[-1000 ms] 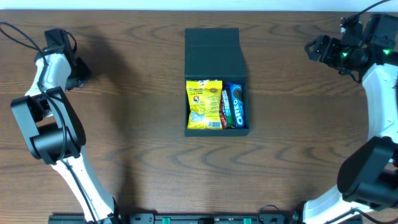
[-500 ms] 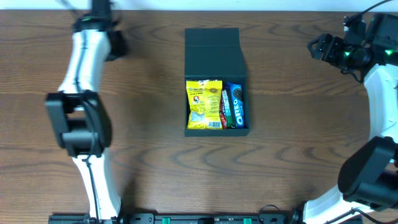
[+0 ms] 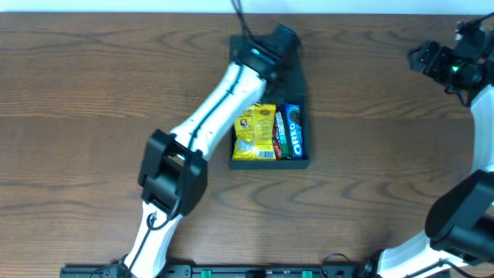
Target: Pack container
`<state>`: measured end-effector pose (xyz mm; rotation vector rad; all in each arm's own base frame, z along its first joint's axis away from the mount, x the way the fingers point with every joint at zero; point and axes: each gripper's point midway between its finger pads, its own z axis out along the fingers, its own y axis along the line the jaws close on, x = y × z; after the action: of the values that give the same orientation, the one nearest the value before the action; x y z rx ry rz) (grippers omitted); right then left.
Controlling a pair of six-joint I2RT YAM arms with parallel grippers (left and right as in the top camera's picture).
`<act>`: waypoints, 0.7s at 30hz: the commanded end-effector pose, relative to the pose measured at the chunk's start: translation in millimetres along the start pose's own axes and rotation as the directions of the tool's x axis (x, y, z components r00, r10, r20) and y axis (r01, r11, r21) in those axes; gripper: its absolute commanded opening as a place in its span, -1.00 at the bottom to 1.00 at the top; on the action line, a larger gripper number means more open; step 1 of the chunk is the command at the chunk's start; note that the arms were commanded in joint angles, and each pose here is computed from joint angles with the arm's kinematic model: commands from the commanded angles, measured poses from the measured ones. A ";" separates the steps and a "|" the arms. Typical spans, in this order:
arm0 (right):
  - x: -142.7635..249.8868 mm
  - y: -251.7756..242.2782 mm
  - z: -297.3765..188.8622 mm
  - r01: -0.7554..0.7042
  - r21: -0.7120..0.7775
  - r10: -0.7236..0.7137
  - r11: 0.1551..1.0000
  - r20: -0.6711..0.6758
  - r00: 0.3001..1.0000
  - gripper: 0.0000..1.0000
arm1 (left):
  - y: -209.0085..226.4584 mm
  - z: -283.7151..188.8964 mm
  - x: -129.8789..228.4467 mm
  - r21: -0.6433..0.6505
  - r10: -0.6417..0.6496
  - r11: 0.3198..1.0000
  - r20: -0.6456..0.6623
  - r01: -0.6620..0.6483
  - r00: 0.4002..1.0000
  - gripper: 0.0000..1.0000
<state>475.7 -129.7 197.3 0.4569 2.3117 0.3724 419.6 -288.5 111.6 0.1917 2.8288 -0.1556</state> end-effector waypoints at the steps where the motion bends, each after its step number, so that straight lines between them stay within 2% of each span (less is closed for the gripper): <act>1: -11.1 -2.7 -11.2 0.006 0.005 -0.006 1.000 0.047 0.999 0.77 | -34.6 -24.6 6.9 0.058 -0.003 0.998 0.033 0.001 0.999 -0.89; 11: -16.1 -4.5 -12.4 0.046 0.008 -0.046 0.999 0.066 0.997 0.81 | -85.6 -14.4 49.5 0.097 0.054 0.994 -0.012 -0.053 0.998 -0.88; 20: -14.6 -26.2 -20.0 0.001 0.036 -0.003 0.999 0.060 0.998 0.81 | -79.7 -9.0 64.2 0.064 0.016 0.998 -0.063 -0.012 0.998 -0.88; 21: -13.4 -26.3 -20.0 -0.001 0.036 -0.001 0.999 0.055 0.998 0.81 | -79.7 -9.1 64.3 0.064 0.017 0.998 -0.063 -0.013 0.998 -0.78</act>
<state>470.1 -159.7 200.4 0.4945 2.2788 0.3268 343.8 -362.1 96.8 0.2755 2.8972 -0.2269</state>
